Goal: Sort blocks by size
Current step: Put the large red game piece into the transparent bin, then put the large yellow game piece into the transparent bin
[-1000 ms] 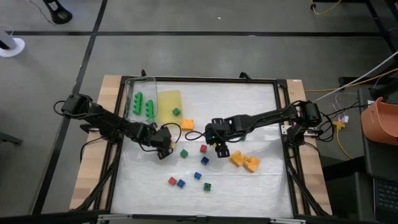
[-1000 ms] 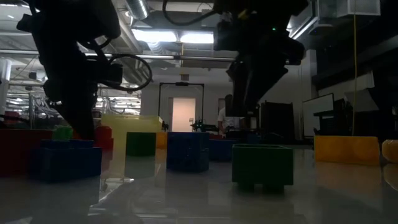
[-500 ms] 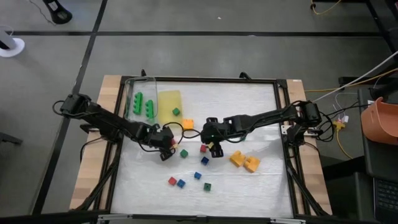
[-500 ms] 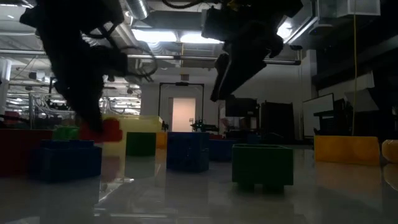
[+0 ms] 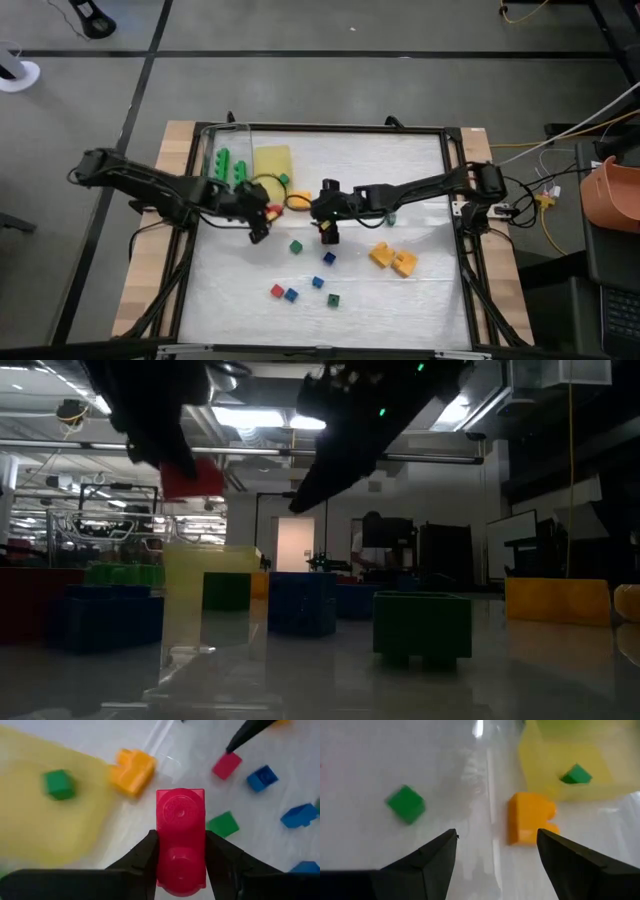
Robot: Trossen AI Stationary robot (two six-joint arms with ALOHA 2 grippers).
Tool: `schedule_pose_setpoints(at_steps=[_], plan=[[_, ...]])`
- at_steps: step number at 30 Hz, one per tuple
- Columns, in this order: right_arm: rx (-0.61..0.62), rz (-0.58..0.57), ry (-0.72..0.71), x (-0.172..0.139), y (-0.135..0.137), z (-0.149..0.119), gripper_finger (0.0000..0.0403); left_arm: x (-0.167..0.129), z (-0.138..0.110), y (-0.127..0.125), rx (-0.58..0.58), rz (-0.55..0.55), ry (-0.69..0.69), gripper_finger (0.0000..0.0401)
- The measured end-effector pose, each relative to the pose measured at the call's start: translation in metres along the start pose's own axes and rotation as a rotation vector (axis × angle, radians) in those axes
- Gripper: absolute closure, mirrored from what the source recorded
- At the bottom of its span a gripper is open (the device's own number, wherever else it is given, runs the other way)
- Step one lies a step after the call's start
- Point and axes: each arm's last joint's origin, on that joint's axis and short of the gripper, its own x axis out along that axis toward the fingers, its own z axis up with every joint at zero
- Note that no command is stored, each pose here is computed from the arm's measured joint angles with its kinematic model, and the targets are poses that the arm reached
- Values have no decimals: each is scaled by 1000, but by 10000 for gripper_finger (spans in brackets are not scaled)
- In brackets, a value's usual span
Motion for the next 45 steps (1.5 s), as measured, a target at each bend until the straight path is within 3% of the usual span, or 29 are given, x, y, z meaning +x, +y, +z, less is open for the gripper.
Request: schedule_pose_setpoints(at_steps=[7,13,24,35,45], plan=[[47,-29,-19,33,-25,-10,129,-47,-5,43,-131,190,-102,286],[76,-47,-34,59,-39,-20,130,-67,-17,72,-265,392,-151,270],[56,-59,-53,82,-42,-31,130,-47,-28,97,-290,570,-68,226],[56,-93,-22,94,-40,-39,137,-42,-31,105,-356,559,-13,189],[55,-72,-13,94,-39,-40,242,-41,-31,104,-349,527,5,197]])
